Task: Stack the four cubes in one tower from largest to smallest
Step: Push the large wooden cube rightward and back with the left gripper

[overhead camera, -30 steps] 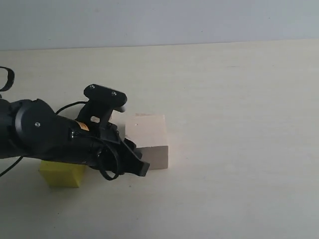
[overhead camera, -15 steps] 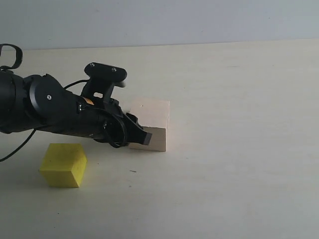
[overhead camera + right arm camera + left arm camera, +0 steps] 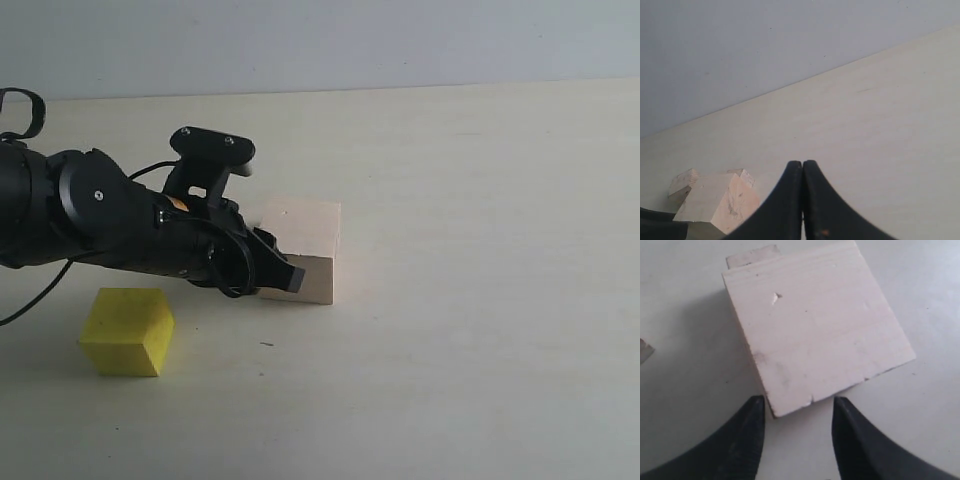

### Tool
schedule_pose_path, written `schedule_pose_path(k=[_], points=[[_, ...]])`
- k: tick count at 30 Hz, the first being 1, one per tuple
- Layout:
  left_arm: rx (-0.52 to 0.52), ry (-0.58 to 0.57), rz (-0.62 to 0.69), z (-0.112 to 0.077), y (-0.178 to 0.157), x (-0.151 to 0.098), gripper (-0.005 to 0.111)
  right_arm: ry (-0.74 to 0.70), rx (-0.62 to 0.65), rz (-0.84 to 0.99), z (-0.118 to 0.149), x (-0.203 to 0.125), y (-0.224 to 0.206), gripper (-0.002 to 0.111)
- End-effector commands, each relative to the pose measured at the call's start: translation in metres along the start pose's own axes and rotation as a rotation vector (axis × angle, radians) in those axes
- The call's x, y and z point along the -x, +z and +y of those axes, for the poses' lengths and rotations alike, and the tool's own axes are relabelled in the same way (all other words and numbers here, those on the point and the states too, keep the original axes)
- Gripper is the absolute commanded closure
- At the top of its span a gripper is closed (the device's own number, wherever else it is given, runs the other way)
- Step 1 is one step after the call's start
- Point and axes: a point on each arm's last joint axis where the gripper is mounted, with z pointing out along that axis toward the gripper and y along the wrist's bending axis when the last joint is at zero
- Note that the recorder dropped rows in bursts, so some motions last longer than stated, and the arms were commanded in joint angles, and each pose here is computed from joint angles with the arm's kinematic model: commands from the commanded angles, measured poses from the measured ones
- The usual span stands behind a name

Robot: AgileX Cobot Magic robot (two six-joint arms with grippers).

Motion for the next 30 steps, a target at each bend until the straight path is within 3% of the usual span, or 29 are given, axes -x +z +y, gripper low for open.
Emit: schedule_pose_path(k=[1, 23, 30], points=[[-0.006, 0.002, 0.005, 0.0, 0.0, 0.001, 0.063, -0.003, 0.005, -0.008, 0.001, 0.002, 0.0, 0.108], [-0.027, 0.005, 0.036, -0.003, 0.0, -0.001, 0.063, -0.003, 0.005, -0.008, 0.001, 0.002, 0.0, 0.108], [-0.068, 0.07, -0.001, -0.023, -0.002, 0.011, 0.063, -0.003, 0.005, -0.008, 0.001, 0.002, 0.0, 0.108]])
